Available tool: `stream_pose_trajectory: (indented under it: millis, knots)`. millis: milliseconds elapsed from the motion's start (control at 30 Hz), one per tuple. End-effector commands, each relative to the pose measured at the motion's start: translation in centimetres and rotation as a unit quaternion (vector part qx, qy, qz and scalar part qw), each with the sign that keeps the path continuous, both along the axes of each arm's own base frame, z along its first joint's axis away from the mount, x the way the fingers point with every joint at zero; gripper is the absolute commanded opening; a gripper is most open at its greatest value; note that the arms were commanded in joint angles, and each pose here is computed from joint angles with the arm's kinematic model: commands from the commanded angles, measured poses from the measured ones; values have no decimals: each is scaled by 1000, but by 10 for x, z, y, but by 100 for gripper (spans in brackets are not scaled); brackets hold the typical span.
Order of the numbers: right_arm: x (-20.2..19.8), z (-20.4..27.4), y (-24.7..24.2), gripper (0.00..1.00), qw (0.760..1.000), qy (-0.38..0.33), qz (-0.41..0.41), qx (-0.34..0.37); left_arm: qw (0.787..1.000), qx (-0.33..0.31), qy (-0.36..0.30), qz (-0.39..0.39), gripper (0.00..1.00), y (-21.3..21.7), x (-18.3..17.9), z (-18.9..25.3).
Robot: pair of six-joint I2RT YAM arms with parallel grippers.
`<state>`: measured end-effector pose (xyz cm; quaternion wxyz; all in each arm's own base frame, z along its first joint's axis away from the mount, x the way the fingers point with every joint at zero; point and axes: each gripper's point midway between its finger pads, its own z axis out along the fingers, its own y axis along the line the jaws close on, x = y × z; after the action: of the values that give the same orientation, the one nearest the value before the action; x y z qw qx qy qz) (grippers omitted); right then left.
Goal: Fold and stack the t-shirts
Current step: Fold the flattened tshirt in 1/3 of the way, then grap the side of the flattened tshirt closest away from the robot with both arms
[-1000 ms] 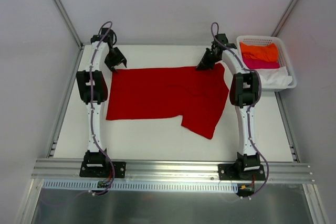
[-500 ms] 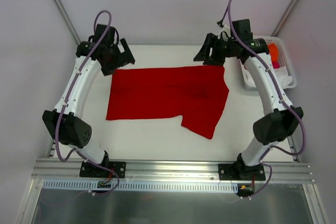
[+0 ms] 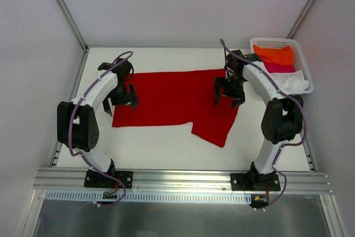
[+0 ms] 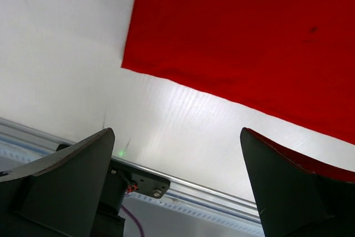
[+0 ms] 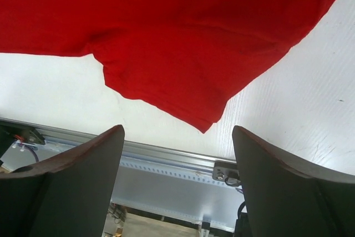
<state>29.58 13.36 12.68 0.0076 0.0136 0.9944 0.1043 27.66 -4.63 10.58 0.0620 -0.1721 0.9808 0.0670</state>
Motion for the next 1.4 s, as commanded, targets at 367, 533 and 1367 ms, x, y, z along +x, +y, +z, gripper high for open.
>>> stream_pose_trajectory:
  millis: [367,533,1367]
  knots:
    - [-71,-51,-8,85,998,66,-17,3,993,88,74,6,99,38,-71,-44]
    - [-73,-58,-4,85,998,64,-22,17,996,79,44,3,99,35,-60,-63]
    - [-113,-64,-5,83,995,65,-58,40,996,86,-27,-5,99,38,-18,-74]
